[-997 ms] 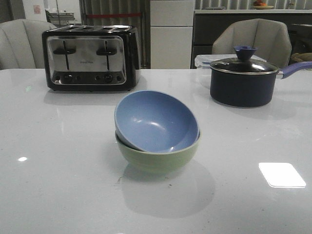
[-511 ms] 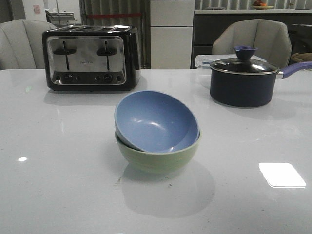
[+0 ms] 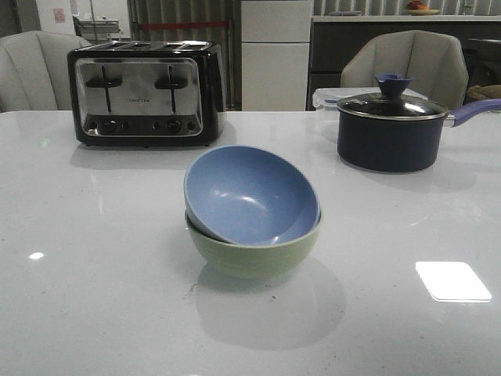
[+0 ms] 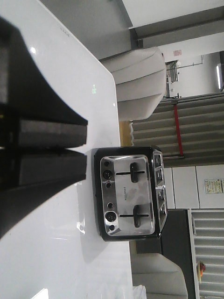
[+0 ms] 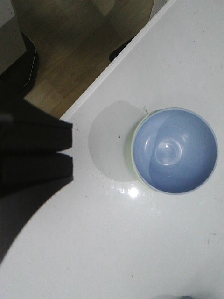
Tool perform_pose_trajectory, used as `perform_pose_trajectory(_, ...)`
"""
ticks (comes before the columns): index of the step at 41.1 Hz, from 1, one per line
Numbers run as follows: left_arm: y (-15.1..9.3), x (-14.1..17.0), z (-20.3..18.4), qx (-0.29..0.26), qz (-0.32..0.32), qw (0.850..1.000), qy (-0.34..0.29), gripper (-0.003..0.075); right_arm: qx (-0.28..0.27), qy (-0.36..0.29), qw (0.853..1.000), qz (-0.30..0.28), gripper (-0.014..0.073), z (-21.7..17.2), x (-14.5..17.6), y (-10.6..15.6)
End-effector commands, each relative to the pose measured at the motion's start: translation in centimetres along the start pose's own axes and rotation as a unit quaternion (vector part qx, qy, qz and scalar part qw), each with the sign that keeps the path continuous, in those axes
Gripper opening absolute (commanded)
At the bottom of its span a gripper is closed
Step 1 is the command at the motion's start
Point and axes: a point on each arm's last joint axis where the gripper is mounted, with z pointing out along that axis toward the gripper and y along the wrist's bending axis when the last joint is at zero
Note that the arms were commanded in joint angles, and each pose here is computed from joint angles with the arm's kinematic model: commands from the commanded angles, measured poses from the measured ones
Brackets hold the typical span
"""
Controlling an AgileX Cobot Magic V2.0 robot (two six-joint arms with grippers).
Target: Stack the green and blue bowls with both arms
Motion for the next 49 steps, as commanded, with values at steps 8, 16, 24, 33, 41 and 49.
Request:
perform_pose_trajectory(8, 0.1, -0.8, -0.2, -0.008, -0.011, 0.998, -0.054, 0.0093, 0.004, -0.048, 0.999, 0.003, 0.0057, -0.6, -1.2, 0.0)
perform_pose_trajectory(16, 0.1, -0.8, -0.2, -0.007, -0.011, 0.999, -0.053, 0.0093, 0.097, -0.118, 0.988, 0.023, 0.0057, -1.3, 0.7, -1.7)
perform_pose_trajectory(24, 0.1, -0.8, -0.2, -0.007, -0.011, 0.999, -0.053, 0.0093, 0.242, -0.248, 0.936, 0.054, 0.0057, -2.5, 5.4, -3.1)
perform_pose_trajectory(33, 0.1, -0.8, -0.2, -0.007, -0.011, 0.999, -0.053, 0.0093, 0.313, -0.314, 0.895, 0.056, 0.0057, -1.3, 11.0, -3.0)
perform_pose_trajectory(41, 0.1, -0.8, -0.2, -0.007, -0.011, 0.999, -0.053, 0.0093, 0.317, -0.329, 0.887, 0.059, 0.0057, 0.2, 13.9, -2.9)
perform_pose_trajectory(49, 0.1, -0.8, -0.2, -0.007, -0.011, 0.999, -0.053, 0.0093, 0.318, -0.328, 0.887, 0.065, 0.0057, 0.6, 14.4, -3.0)
